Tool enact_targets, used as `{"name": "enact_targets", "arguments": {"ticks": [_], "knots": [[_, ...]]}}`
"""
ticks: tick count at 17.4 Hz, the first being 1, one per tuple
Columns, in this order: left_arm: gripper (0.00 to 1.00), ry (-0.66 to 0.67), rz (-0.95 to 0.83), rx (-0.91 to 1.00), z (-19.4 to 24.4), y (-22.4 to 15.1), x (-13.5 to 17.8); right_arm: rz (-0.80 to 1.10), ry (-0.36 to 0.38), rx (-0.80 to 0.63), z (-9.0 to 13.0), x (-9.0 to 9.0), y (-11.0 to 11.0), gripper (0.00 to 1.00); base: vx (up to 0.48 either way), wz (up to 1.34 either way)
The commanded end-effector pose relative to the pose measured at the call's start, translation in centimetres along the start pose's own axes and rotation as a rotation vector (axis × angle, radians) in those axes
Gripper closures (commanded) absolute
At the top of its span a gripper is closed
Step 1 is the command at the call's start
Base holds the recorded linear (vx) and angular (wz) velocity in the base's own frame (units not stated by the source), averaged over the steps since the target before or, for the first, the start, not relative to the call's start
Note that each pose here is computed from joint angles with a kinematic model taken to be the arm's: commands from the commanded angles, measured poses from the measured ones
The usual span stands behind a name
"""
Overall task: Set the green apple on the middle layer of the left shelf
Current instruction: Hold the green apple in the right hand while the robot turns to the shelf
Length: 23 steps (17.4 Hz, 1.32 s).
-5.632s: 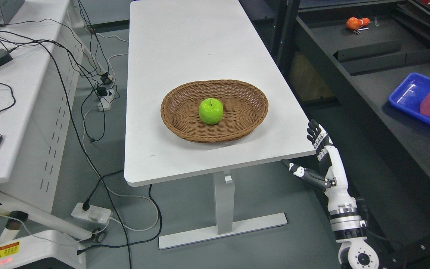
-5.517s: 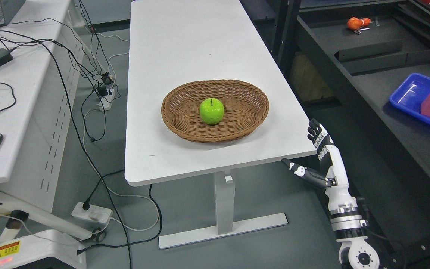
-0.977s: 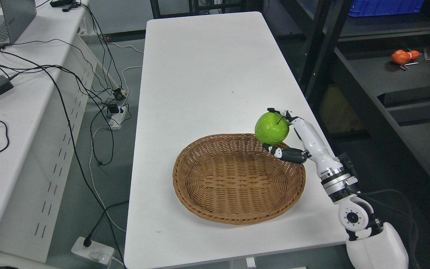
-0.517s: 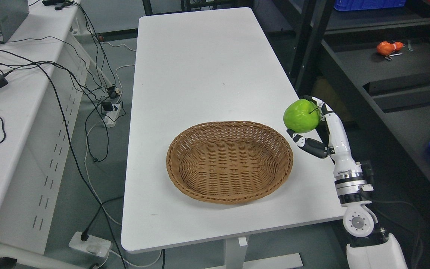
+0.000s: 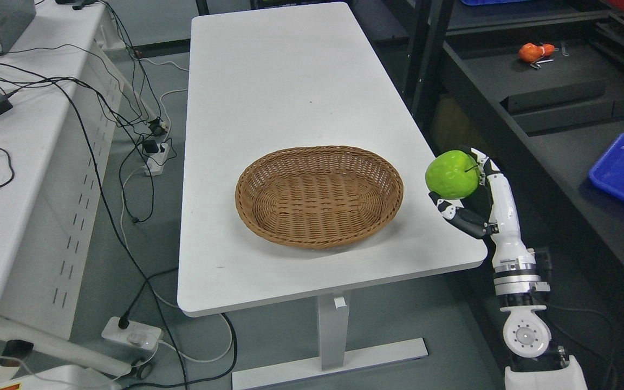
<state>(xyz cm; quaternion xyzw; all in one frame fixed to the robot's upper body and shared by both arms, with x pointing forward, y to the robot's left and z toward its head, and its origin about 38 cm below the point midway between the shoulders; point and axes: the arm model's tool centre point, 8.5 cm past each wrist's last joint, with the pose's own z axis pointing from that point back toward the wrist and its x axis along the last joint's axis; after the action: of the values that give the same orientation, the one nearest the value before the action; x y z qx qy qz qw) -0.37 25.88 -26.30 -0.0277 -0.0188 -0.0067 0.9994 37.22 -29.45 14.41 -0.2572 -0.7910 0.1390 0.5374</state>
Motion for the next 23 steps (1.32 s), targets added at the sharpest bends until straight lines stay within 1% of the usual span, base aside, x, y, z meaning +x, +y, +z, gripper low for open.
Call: {"name": "enact_targets", "arguments": {"ticks": [1,5,14,23], "knots": [[0.0,0.001,-0.001,0.019,0.2,1.1,0.0,-0.011,0.008,-0.014,0.6,-0.1,-0.4,1.0,-0.201,0.24],[0.0,-0.001,-0.001,0.018,0.2,1.1,0.0,-0.016,0.005,0.003,0.8,0.1,0.2,1.0,-0.26,0.26],[0.0,-0.001,-0.001,0.017,0.2,1.1,0.0,-0.018,0.004,0.009,0.8,0.1,0.4,1.0,-0.363,0.08],[0.0,0.001,-0.001,0.019,0.2,1.1,-0.1,-0.023,-0.003,0.022,0.8,0.4,0.9,1.0,-0.342,-0.33]]}}
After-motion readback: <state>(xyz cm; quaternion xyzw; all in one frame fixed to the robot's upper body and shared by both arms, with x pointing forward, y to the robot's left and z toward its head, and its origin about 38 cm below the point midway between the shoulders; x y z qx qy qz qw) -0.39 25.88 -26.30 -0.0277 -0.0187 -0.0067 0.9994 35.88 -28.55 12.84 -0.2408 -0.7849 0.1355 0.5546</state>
